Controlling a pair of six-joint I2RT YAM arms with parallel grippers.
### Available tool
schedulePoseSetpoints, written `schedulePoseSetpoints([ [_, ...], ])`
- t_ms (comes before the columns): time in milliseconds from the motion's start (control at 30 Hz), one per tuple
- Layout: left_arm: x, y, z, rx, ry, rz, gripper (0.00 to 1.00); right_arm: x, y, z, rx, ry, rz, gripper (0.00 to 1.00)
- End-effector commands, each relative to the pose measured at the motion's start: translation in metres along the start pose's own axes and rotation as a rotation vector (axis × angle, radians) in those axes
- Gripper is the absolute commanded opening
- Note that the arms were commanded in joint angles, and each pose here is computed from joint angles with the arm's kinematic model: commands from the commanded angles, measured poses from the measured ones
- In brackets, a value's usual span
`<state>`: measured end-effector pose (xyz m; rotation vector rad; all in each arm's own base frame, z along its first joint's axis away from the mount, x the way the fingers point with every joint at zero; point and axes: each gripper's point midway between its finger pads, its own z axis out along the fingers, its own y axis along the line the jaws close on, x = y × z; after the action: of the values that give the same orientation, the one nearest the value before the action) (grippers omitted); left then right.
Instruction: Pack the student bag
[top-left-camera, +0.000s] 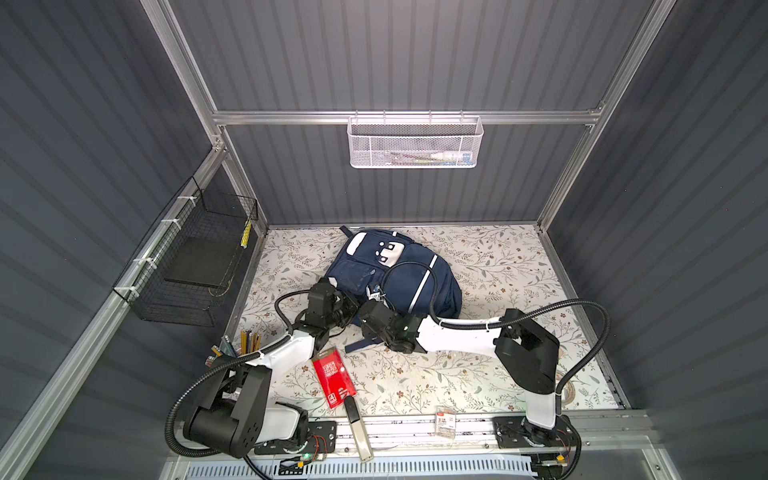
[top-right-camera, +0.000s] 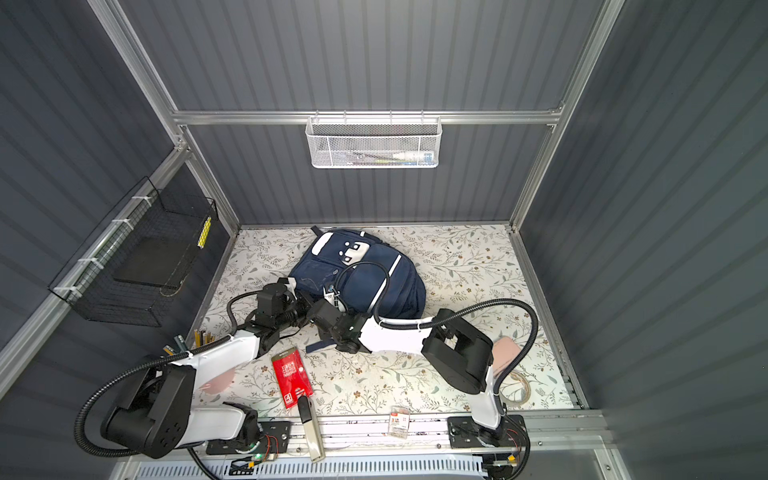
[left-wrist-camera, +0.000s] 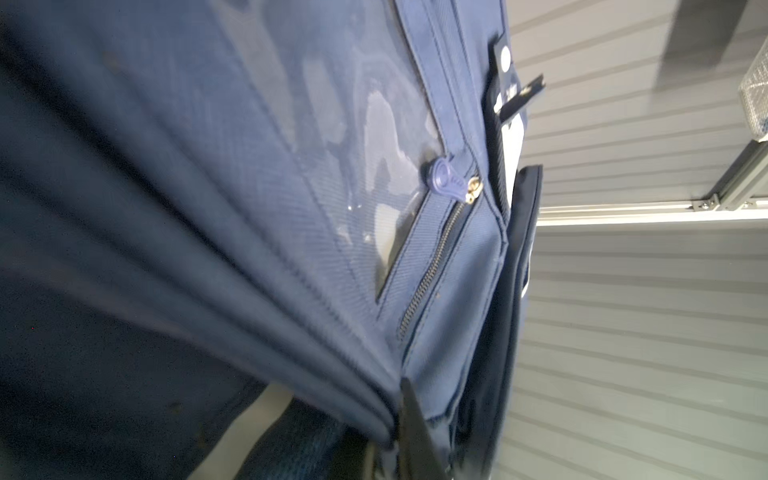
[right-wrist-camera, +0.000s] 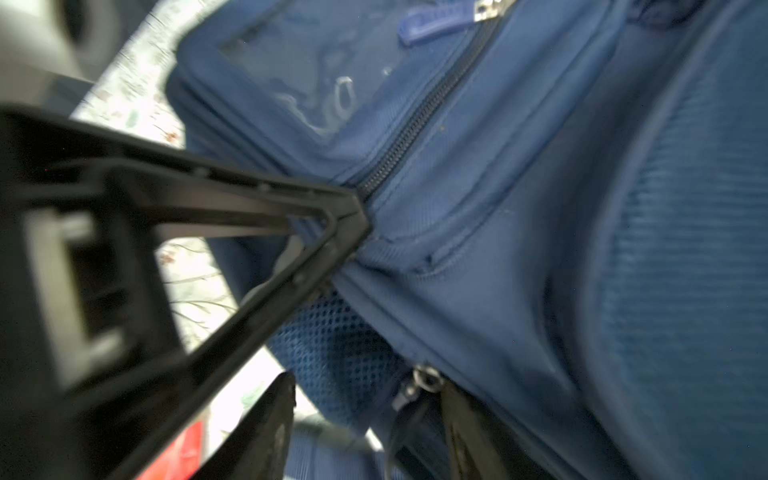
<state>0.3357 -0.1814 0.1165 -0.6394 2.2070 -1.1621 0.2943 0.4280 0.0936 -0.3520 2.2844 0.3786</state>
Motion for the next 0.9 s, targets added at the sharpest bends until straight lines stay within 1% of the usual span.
schedulePoseSetpoints([
  [0,0.02,-0.015,-0.006,0.06,0.081,0.027,0.11,-0.002,-0.036,0.015,0.155,0.008,0.005,0.53],
  [67,0.018,-0.017,-0.008,0.049,0.073,0.047,0.11,0.002,-0.05,0.012,0.198,0.013,0.002,0.45],
  [200,0.017,-0.019,-0.008,0.056,0.069,0.051,0.1,0.002,-0.065,0.003,0.19,-0.003,0.046,0.28],
  [267,0.018,-0.016,-0.008,0.05,0.072,0.053,0.1,-0.003,-0.062,0.002,0.152,-0.01,0.059,0.21],
  [333,0.016,-0.008,-0.007,0.022,0.047,0.053,0.1,-0.007,-0.054,0.001,0.109,-0.005,0.037,0.14],
  [467,0.009,-0.002,-0.007,-0.006,0.026,0.068,0.1,-0.008,-0.046,-0.007,0.063,0.017,0.03,0.01],
  [533,0.005,-0.002,-0.007,-0.011,0.015,0.069,0.1,-0.006,-0.049,-0.01,0.051,0.029,0.034,0.0],
  [733,-0.012,0.001,-0.01,-0.018,-0.004,0.068,0.1,0.003,-0.073,-0.025,0.074,0.076,0.046,0.0],
  [867,-0.018,0.001,-0.013,-0.025,-0.014,0.08,0.09,0.013,-0.084,-0.035,0.072,0.099,0.04,0.0],
])
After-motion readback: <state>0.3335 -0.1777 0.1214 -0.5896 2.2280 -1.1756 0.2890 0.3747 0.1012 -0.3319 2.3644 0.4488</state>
